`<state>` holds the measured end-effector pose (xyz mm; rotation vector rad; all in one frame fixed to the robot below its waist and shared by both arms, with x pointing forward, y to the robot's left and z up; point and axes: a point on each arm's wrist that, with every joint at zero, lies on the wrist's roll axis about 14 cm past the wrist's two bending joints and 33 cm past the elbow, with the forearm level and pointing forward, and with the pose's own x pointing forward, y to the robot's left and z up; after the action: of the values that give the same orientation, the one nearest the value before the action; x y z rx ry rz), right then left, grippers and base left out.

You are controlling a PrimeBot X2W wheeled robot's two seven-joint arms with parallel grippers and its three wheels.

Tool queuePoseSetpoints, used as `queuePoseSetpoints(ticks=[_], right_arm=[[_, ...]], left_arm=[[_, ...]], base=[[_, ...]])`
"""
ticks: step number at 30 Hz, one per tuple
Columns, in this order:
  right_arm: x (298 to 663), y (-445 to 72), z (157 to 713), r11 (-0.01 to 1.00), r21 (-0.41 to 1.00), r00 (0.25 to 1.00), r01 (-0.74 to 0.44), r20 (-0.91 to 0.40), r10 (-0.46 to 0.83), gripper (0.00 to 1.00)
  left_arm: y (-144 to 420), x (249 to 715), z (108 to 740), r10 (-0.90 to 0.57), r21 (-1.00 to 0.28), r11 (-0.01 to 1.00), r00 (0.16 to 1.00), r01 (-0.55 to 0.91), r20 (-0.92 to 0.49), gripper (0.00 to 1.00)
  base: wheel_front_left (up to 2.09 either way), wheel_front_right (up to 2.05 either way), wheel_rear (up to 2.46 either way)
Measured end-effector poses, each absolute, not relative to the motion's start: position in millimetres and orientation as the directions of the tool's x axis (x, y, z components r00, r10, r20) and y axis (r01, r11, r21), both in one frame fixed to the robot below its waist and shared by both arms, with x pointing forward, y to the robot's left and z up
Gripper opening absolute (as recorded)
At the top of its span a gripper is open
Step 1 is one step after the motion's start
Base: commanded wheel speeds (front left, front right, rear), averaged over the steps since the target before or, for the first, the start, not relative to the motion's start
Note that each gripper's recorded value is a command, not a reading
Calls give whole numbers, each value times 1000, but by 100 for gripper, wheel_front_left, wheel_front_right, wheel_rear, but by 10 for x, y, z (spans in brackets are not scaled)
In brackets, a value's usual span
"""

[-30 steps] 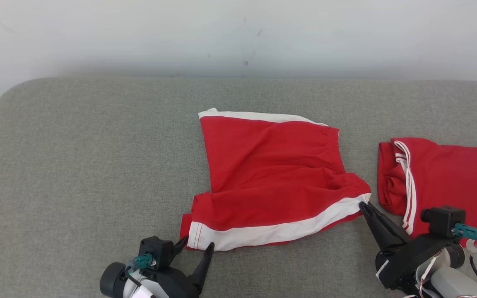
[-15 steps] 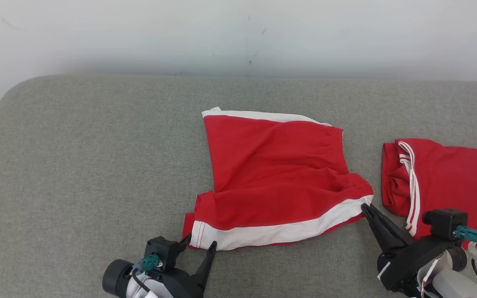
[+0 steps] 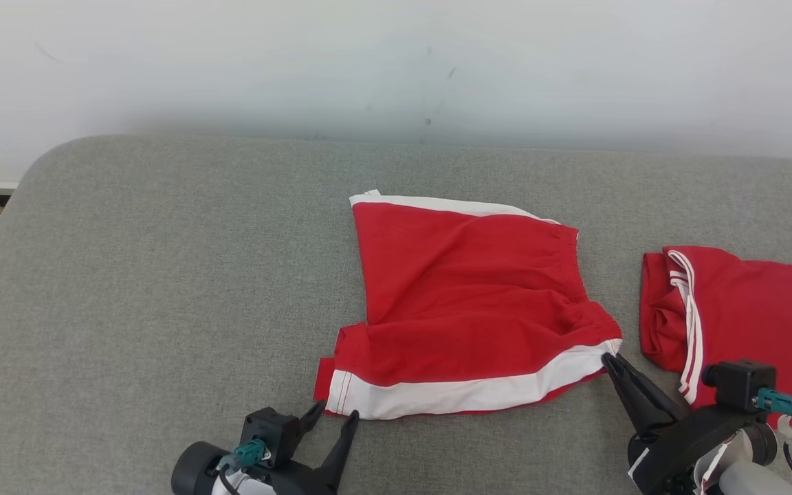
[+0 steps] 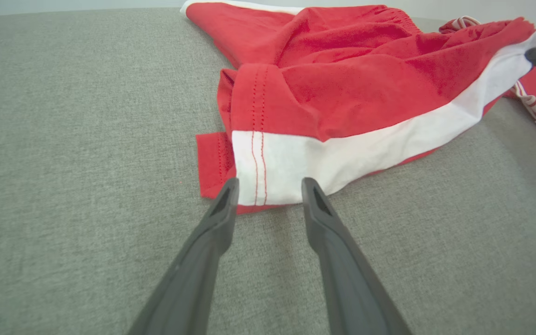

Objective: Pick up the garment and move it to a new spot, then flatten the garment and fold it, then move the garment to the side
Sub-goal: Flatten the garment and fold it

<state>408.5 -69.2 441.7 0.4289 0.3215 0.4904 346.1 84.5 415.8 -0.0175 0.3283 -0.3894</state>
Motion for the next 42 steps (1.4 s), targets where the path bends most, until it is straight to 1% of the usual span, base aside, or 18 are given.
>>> queuePoseSetpoints(ticks=[1,3,4,6,20,21,22,23,25,28,30,31,32,33,34,35,36,42], right_arm=[[4085,-691,4419,797,467,835,-383,-193,515,0],[4085,-688,4421,796,467,835,-384,-192,516,0],[4084,-686,4422,796,467,835,-385,-192,516,0],[4079,-680,4421,795,467,834,-386,-193,518,0],[4059,-699,4414,800,457,834,-390,-193,517,0],[4058,-703,4414,800,457,835,-389,-193,516,0],[4057,-707,4415,800,457,835,-388,-193,515,0],[4056,-712,4416,801,457,836,-387,-193,514,0],[4054,-721,4417,802,456,837,-385,-192,512,0],[4051,-734,4424,804,455,839,-383,-191,509,0],[4050,-743,4429,805,454,841,-382,-190,507,0],[4049,-748,4431,805,454,841,-382,-190,506,0],[4049,-753,4433,806,453,842,-382,-190,505,0],[4049,-755,4435,806,453,842,-381,-189,504,0],[4049,-756,4437,806,452,843,-381,-189,504,0],[4051,-763,4434,809,450,845,-377,-191,500,0],[4051,-765,4435,810,449,846,-376,-191,498,0],[4050,-768,4438,810,449,846,-376,-190,498,0]], left_arm=[[854,3451,4154,-373,-80,927,874,366,-312,60],[858,3443,4153,-368,-81,929,876,362,-311,42],[861,3446,4156,-367,-81,929,877,360,-311,44],[878,3454,4161,-363,-80,931,879,356,-309,100],[854,3491,4154,-365,-81,930,877,358,-312,100],[850,3495,4153,-365,-83,930,877,358,-314,95],[848,3496,4149,-365,-83,930,876,358,-316,80],[848,3497,4146,-365,-82,930,875,358,-317,69],[849,3497,4133,-365,-81,930,874,358,-321,30],[849,3498,4124,-364,-78,930,872,359,-326,27],[845,3497,4121,-365,-77,930,871,360,-329,3],[843,3499,4124,-365,-77,929,871,361,-328,0],[840,3502,4128,-366,-77,929,872,361,-327,2],[837,3503,4131,-366,-77,929,872,362,-326,14],[835,3504,4132,-367,-77,929,872,362,-325,37],[838,3506,4133,-366,-77,929,872,361,-325,56],[844,3505,4129,-364,-75,930,872,360,-327,100],[875,3511,4112,-357,-57,932,873,359,-332,100]], base=[[0,0,0],[0,0,0],[0,0,0],[0,0,0],[0,0,0],[0,0,0],[0,0,0],[0,0,0],[0,0,0],[0,0,0],[0,0,0],[0,0,0],[0,0,0],[0,0,0],[0,0,0],[0,0,0],[0,0,0],[0,0,0]])
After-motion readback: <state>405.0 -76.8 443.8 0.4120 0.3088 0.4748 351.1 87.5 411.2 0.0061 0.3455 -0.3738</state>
